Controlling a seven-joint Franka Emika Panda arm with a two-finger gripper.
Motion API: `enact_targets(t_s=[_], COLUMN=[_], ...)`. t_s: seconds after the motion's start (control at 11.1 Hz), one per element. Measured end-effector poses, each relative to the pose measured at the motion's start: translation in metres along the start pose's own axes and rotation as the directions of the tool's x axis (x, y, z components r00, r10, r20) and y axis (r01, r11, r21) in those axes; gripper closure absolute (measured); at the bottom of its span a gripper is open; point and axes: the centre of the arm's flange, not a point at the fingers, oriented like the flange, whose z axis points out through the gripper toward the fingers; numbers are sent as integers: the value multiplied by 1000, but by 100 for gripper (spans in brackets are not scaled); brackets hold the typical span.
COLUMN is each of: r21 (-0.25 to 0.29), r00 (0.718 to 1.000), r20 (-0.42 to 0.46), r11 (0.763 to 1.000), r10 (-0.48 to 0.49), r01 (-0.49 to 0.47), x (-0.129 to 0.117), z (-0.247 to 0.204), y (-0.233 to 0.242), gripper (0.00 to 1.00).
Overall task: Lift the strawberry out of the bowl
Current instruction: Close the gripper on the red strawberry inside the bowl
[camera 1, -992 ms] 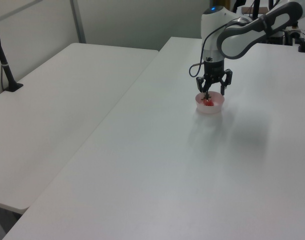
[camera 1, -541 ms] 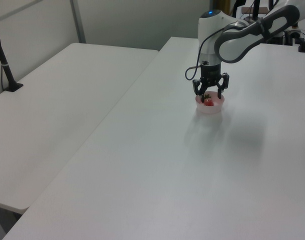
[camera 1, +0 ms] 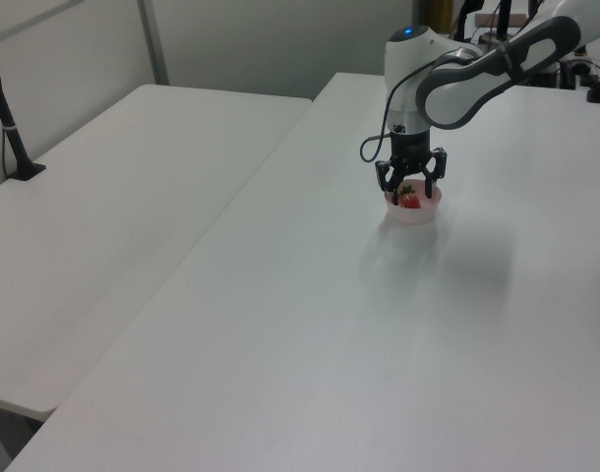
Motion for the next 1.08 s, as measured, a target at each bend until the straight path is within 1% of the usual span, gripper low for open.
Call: enact_targets(t_s=[0.27, 0.36, 0.45, 0.63, 0.72, 0.81, 0.9, 1.08], r21=[-4, -11, -16, -18, -18, -17, -16, -14], r00=[1000, 1000, 1000, 1000, 1000, 1000, 1000, 1000], r20=[-19, -24, -22, -21, -22, -23, -24, -25], r11=[1000, 1000, 1000, 1000, 1000, 1000, 1000, 1000], r10=[-13, -18, -19, -14, -14, -14, -14, -14], r01=[13, 18, 18, 14, 14, 14, 14, 14], x=[2, 3, 3, 6, 6, 6, 7, 7], z=[8, 12, 16, 18, 18, 18, 17, 16], y=[-2, -2, -2, 0, 0, -1, -1, -1], gripper=[26, 28, 29, 36, 52, 53, 58, 59])
